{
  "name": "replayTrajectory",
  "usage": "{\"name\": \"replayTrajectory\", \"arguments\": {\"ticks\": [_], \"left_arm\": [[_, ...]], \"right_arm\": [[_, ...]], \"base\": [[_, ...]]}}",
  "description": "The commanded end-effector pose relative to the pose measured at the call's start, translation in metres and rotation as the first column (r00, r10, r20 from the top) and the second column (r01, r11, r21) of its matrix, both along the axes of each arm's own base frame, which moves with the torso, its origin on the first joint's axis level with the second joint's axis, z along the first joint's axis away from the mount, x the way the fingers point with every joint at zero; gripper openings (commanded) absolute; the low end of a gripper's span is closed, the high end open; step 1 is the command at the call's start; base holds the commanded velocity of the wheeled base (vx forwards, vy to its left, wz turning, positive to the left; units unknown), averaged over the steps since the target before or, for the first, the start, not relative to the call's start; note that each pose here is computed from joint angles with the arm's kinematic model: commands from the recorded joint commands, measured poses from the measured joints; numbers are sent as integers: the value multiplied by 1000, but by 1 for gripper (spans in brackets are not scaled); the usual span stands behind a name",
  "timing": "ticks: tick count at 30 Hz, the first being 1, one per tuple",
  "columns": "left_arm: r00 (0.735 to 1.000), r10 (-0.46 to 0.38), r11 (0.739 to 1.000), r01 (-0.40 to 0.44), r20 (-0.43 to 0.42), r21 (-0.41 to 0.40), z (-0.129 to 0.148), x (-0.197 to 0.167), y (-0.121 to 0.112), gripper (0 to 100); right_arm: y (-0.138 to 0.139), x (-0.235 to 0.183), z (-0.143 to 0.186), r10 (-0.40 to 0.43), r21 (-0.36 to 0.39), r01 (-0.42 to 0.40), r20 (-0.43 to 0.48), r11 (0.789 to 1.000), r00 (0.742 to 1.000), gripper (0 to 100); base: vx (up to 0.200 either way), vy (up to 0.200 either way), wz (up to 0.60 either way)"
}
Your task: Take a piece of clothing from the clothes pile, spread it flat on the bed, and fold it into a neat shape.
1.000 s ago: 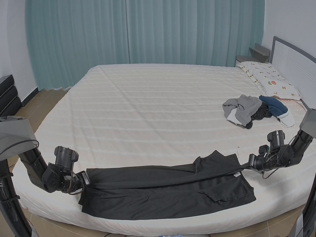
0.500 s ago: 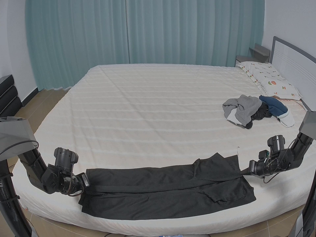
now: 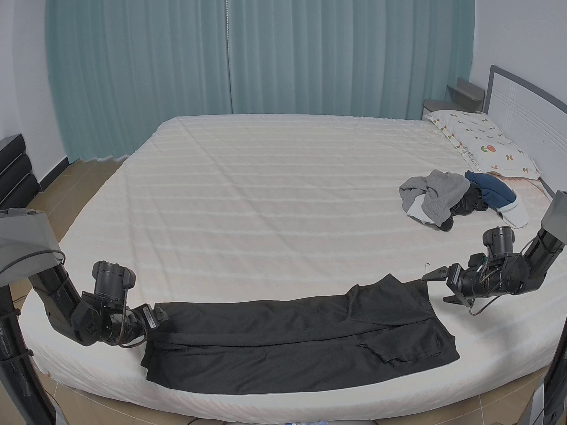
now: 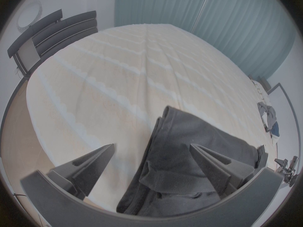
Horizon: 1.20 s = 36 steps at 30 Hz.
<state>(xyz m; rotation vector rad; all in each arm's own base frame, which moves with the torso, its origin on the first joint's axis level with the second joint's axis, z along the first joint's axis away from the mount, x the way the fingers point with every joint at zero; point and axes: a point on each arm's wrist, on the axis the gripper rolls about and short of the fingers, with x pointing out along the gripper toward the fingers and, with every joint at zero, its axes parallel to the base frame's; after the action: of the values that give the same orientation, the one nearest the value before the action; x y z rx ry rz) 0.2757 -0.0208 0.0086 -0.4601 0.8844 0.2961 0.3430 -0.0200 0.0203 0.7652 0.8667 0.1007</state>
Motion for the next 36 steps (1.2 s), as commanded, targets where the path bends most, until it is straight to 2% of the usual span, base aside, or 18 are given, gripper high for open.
{"name": "replayTrajectory", "arguments": {"ticks": [1,2,5,10,16,22,23,28,31,33,34,36], "left_arm": [[995,40,999,-38,87,-26,17,13,8,100],[995,40,999,-38,87,-26,17,13,8,100],[992,60,990,-44,115,-137,24,26,3,100],[996,53,976,-38,66,-212,13,39,-1,100],[998,60,975,-53,25,-214,-8,50,-1,100],[998,61,975,-55,19,-216,-16,57,-1,100],[998,60,975,-57,8,-215,-20,57,0,0],[996,87,974,-84,9,-209,-25,60,3,0],[988,151,959,-140,26,-248,-21,62,8,0],[987,157,957,-145,26,-252,-21,61,8,0],[978,200,944,-179,50,-277,-15,62,12,0],[975,211,942,-186,63,-281,-12,62,15,0]], "right_arm": [[1,9,-6,-50,74,50,0,996,999,100],[1,9,-6,-50,74,50,0,996,999,100],[0,12,-20,-92,117,93,-15,989,996,100],[0,8,-20,-115,145,119,-33,982,993,100],[1,7,-22,-114,145,119,-40,982,993,100],[1,6,-24,-111,138,116,-44,984,993,100],[2,6,-25,-110,136,115,-47,984,993,100],[5,3,-27,-105,133,109,-32,985,994,100],[6,3,-29,-103,135,102,-2,986,995,100],[7,3,-29,-103,136,102,-1,985,995,100],[6,3,-30,-108,140,105,11,985,994,100],[7,2,-30,-107,139,104,11,985,994,100]], "base": [[0,0,0],[0,0,0],[0,0,0],[0,0,0],[0,0,0],[0,0,0],[0,0,0],[0,0,0],[0,0,0],[0,0,0],[0,0,0],[0,0,0]]}}
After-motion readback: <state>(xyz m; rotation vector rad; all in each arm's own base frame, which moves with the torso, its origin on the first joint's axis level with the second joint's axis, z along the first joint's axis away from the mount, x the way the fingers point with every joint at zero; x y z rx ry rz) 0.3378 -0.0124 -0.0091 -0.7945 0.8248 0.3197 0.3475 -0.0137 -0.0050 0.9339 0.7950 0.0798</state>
